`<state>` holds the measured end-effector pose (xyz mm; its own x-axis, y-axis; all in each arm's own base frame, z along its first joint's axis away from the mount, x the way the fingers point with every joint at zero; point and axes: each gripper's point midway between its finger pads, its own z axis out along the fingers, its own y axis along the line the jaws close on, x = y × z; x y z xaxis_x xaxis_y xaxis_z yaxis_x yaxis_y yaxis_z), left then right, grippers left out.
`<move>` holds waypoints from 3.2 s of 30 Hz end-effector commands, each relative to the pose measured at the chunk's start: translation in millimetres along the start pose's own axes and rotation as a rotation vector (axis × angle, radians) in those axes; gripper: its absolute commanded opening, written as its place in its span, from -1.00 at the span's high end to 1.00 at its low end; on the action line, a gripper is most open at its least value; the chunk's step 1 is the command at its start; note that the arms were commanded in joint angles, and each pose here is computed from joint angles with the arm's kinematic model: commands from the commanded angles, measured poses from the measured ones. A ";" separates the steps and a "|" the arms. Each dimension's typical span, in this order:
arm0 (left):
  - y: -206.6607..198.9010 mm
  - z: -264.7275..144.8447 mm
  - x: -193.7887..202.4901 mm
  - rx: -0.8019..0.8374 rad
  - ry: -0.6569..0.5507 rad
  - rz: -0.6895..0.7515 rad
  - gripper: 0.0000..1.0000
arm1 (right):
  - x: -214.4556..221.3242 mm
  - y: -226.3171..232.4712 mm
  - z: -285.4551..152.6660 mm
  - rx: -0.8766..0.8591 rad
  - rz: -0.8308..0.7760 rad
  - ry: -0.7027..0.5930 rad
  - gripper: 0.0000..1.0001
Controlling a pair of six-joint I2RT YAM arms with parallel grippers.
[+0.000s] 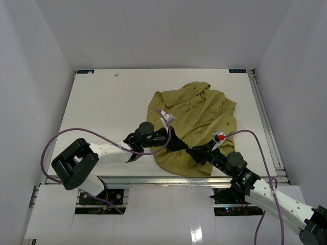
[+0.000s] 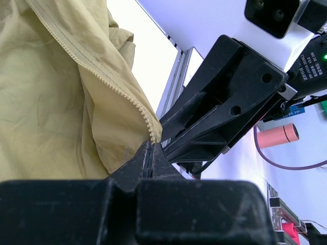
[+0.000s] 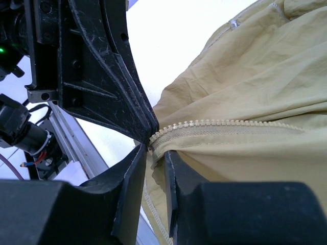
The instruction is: Zip up the jacket
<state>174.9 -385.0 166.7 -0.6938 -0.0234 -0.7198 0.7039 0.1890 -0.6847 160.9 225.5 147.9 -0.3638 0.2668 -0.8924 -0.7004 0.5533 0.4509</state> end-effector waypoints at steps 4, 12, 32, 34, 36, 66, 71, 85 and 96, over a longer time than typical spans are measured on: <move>-13.9 -7.3 -5.2 0.042 -0.014 0.020 1.00 | -6.0 5.2 -1.5 -0.045 -0.012 -0.061 0.54; -11.2 -6.9 -5.2 0.035 -0.013 0.013 1.00 | -7.1 7.6 -2.2 -0.056 -0.009 -0.065 0.32; -9.7 -9.1 -9.2 0.028 -0.027 0.015 1.00 | 17.8 -9.1 -4.0 0.006 -0.003 0.012 0.57; -10.3 -8.9 -9.6 0.030 -0.027 0.014 1.00 | 2.1 -0.8 -1.3 -0.008 -0.006 -0.011 0.55; -10.9 -8.7 -10.5 0.033 -0.027 0.013 1.00 | 3.3 -1.1 -1.2 -0.005 -0.008 0.001 0.55; -2.4 -41.9 -45.0 -0.147 -0.104 0.067 -0.26 | -65.4 34.0 -10.4 -0.112 -0.161 -0.182 0.84; 31.6 -46.6 -58.5 -0.308 -0.129 0.029 -0.34 | -77.4 36.5 -12.9 -0.111 -0.215 -0.215 0.85; 123.8 -66.9 -136.8 -0.541 -0.216 -0.019 -0.42 | -91.6 44.2 -42.7 -0.164 -0.148 -0.383 0.84; 207.9 -43.1 -168.6 -0.695 -0.166 -0.016 -0.42 | -101.6 33.2 -46.8 -0.079 -0.113 -0.395 0.85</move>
<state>397.4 -303.6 148.8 -0.6632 -0.1905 -0.7237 0.4152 0.7109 -0.5677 152.6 194.8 218.0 -0.0992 0.3990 -0.9116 -0.7650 0.5552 0.3263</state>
